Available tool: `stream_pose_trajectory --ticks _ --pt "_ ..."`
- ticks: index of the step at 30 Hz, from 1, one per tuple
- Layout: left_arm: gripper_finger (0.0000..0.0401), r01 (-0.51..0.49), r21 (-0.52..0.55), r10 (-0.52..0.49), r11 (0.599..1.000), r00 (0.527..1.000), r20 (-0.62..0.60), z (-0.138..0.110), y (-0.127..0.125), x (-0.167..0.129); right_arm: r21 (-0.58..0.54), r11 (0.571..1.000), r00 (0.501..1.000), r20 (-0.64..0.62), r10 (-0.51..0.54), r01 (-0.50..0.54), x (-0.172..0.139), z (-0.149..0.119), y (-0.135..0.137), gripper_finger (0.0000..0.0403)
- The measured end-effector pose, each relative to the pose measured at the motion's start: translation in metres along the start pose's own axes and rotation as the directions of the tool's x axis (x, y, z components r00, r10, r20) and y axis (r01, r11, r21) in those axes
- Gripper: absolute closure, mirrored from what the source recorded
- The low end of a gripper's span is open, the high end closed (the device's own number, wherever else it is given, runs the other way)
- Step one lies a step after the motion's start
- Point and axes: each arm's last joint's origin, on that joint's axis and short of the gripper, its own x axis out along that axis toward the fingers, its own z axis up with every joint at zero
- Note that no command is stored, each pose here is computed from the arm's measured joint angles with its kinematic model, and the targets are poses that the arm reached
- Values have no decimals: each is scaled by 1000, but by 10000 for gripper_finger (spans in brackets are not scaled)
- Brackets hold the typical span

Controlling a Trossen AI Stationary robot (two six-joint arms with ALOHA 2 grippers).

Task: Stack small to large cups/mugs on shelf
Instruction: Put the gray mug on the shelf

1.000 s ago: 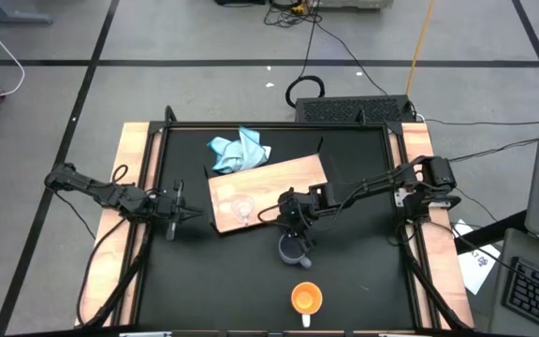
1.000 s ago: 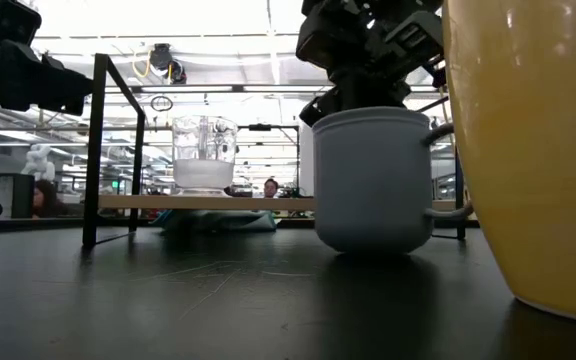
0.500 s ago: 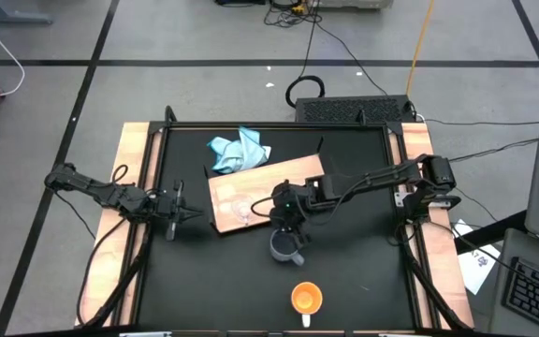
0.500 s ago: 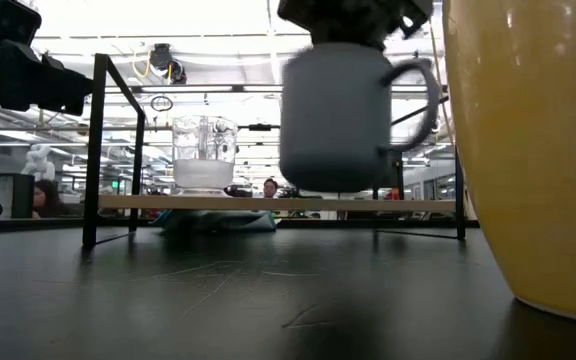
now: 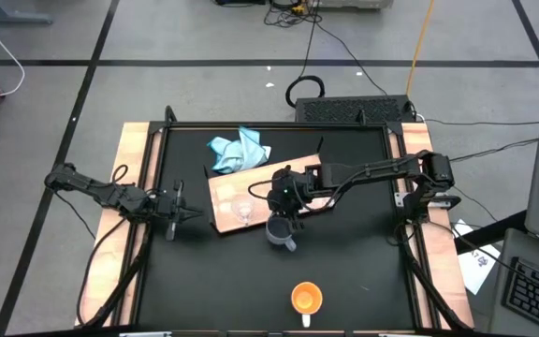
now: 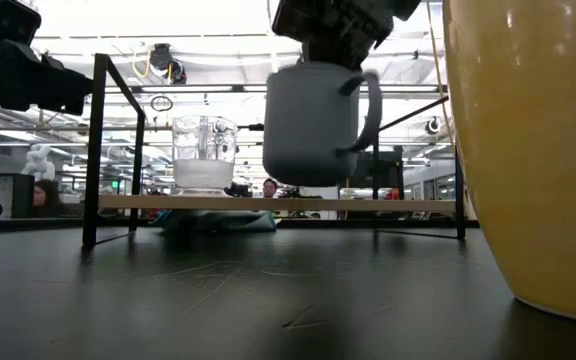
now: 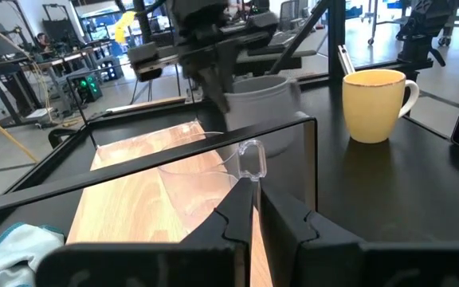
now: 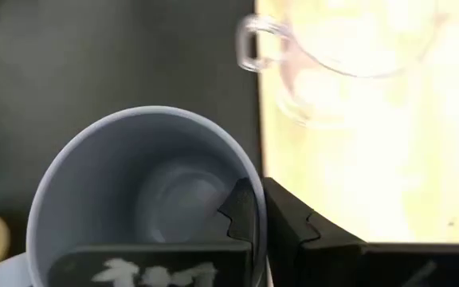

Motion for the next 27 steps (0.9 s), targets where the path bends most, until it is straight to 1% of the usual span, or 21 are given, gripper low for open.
stream_pose_trajectory --ticks 4,7,9,18,22,25,27 --pt "375 0 2 0 1000 1000 0 0 0 0 13 1000 1000 -4 -22 22 -3 -1 -11 402" --pt "375 0 4 0 1000 1000 0 0 0 0 18 999 999 -20 -34 34 -11 1 -19 402" --pt "375 0 9 0 1000 1000 0 0 0 0 20 999 999 -7 -47 47 -15 4 -26 402" --pt "375 -1 6 1 1000 1000 0 0 0 0 101 990 995 4 -95 94 -42 12 -56 402" --pt "375 -1 6 1 1000 1000 0 0 0 0 110 992 998 5 -63 62 -47 9 -66 402" --pt "375 -1 5 1 1000 1000 0 0 0 0 113 992 998 4 -63 62 -49 7 -71 402" --pt "375 -1 4 1 1000 1000 -1 0 0 0 122 992 999 11 -38 36 -49 6 -74 402"
